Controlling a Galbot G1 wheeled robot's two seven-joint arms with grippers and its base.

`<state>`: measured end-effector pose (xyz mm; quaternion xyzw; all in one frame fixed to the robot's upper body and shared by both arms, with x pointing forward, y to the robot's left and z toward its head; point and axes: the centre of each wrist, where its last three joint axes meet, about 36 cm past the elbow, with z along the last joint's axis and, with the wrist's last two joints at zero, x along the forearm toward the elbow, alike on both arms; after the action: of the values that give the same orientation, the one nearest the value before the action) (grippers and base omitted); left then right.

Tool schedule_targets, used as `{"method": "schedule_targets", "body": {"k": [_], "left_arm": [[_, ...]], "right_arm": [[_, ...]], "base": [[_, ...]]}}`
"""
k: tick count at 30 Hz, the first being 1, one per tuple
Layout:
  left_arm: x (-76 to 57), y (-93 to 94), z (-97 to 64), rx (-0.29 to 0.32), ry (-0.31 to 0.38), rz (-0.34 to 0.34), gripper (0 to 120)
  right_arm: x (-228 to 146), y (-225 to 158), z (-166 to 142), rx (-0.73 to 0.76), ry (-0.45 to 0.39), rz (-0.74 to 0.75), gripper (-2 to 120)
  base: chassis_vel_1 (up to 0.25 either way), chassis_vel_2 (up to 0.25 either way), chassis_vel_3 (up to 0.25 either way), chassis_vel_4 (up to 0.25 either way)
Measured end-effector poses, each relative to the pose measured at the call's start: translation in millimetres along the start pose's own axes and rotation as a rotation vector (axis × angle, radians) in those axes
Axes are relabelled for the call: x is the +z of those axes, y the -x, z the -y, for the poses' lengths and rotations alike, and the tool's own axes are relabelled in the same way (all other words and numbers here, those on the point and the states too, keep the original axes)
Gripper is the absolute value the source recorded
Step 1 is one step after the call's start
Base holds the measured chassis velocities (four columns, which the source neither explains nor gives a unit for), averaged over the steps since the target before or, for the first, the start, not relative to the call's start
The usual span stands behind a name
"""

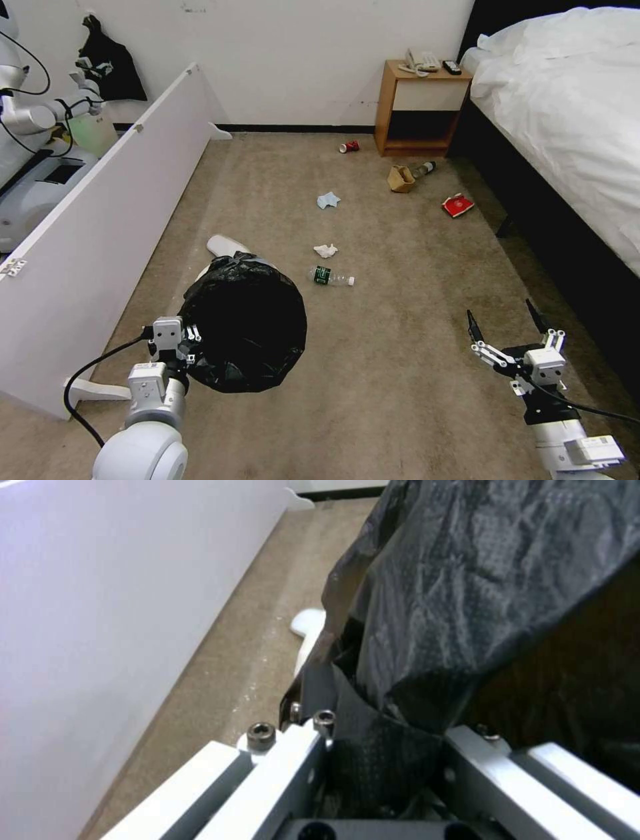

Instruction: Pick up the trash bin, then pick up the garbage from the floor and place it into the trash bin.

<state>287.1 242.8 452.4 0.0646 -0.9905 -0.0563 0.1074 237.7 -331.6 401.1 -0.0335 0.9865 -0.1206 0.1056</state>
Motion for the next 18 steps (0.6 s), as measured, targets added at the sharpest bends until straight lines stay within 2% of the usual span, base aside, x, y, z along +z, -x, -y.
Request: {"method": "schedule_targets", "body": {"k": [18], "left_arm": [[0.3,1.3,-0.5,-0.004,-0.03,-0.023,1]], "right_arm": [[-0.6,-0.8,0.2,-0.015,-0.013,0.0,100]], "base": [[0.0,0.0,0.0,0.0]]}}
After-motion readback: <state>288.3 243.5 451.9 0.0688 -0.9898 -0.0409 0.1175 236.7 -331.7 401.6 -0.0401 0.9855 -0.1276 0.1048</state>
